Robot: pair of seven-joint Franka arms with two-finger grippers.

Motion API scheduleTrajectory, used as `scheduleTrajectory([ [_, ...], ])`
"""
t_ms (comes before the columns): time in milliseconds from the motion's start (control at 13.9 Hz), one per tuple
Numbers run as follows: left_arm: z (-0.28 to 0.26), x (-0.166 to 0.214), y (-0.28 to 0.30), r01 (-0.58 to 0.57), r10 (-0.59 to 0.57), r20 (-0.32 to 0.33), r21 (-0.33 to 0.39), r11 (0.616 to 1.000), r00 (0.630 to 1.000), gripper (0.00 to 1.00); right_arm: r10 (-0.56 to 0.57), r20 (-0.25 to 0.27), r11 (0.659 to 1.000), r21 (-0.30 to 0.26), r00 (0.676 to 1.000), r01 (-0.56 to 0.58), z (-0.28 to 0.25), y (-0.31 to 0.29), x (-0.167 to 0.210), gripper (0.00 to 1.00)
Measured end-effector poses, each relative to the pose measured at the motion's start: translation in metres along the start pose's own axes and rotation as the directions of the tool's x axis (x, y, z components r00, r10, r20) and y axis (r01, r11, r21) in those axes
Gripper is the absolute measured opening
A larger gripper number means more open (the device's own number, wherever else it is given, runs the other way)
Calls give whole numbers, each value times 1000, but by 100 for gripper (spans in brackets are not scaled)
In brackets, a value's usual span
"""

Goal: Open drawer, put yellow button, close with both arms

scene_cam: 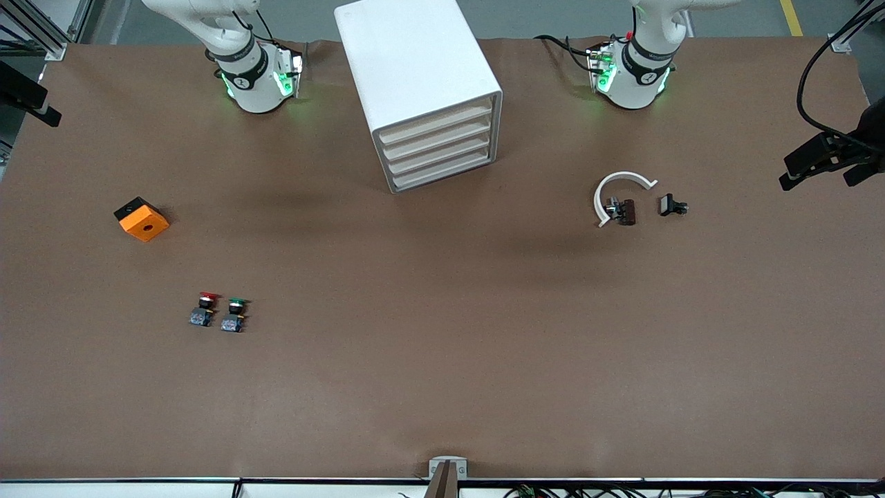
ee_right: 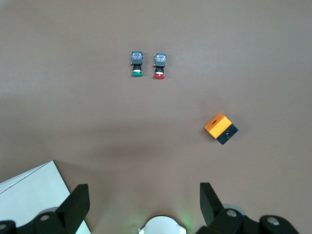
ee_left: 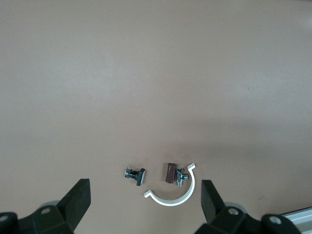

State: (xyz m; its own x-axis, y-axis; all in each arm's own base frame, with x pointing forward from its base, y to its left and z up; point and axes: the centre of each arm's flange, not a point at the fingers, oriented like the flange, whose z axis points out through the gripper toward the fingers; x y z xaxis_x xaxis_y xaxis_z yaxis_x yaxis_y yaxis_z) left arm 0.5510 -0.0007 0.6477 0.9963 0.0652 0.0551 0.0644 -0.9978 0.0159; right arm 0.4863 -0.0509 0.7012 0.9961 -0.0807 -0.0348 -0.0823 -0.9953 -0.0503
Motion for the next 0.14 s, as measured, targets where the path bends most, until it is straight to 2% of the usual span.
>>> scheduleTrajectory([
  [144,-1,0,0,0,0,-1,0,1000,1000,100,0,0,1000,0,1000,0,0,0,0,100],
])
